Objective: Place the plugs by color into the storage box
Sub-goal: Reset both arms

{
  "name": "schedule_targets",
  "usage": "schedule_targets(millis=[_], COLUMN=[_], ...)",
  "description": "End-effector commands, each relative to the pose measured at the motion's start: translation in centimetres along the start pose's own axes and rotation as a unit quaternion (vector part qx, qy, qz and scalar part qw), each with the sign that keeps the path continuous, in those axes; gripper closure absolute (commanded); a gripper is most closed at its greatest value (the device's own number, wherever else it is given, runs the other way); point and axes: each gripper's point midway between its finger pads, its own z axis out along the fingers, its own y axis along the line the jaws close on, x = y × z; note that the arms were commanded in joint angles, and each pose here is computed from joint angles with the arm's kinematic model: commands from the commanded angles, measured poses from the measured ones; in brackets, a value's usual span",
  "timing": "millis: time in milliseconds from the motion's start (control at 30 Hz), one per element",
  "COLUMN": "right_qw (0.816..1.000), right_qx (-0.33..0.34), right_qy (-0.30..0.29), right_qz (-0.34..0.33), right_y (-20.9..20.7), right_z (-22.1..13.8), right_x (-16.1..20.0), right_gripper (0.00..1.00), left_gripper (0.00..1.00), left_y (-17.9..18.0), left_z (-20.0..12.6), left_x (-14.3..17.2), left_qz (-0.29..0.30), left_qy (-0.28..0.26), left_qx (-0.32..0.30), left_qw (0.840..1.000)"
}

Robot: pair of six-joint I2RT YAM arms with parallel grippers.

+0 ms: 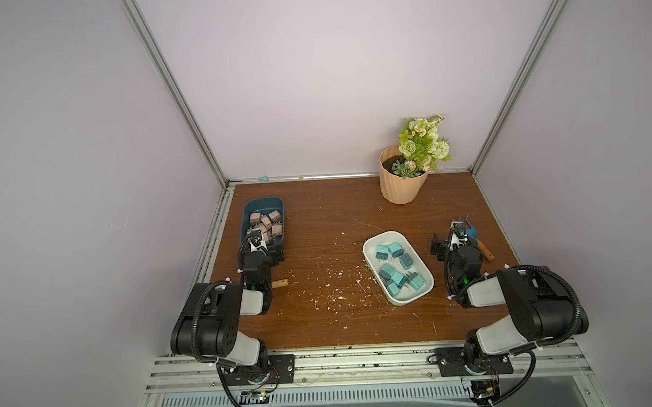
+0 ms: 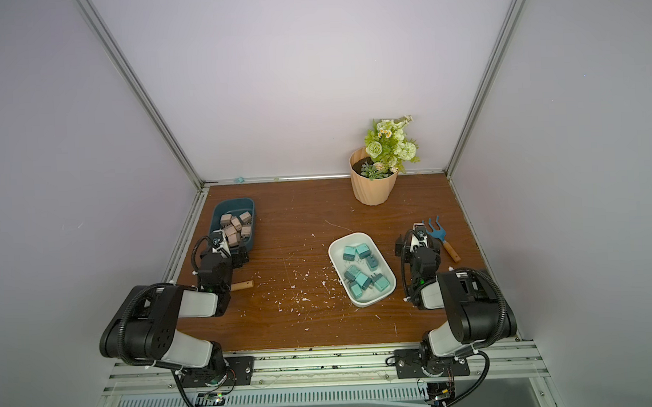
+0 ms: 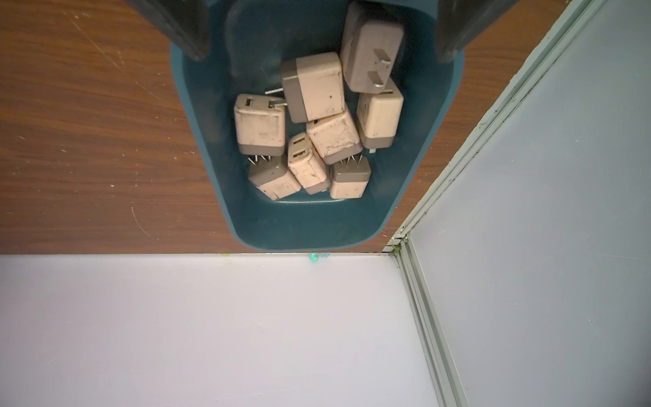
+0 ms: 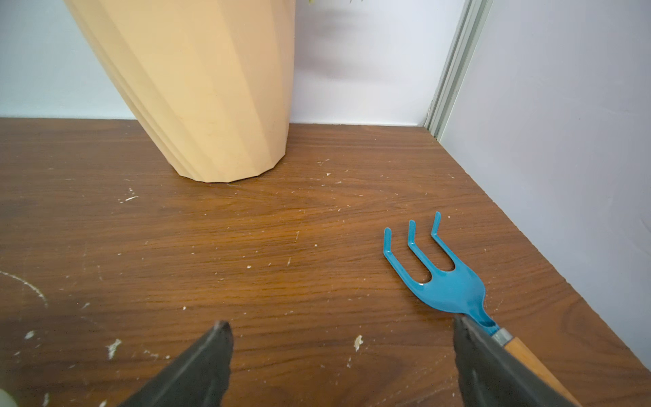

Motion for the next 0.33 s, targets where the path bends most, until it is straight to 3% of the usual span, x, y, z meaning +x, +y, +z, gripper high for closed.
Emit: schedule_targets(millis=[0,300], right_qw=[0.999,0.999], right_qx=[-0.009,-0.008], right_qy=[-0.044,-0.043], right_qz=[0.002,0.002], right_y=[0.4,0.35], right_z=[0.05,0.03], right_x=[-2.58,-2.51], right_gripper=[0.0,0.0], left_gripper=[0.0,0.0], left_y=[0.3,0.38], left_z=[0.57,-0.07], left_x=[-0.63,-0.94], left_qz=[0.0,0.0], left_qy=[-0.008,-0.019], left_qx=[-0.006,-0.004], left_qw=[1.0,1.0])
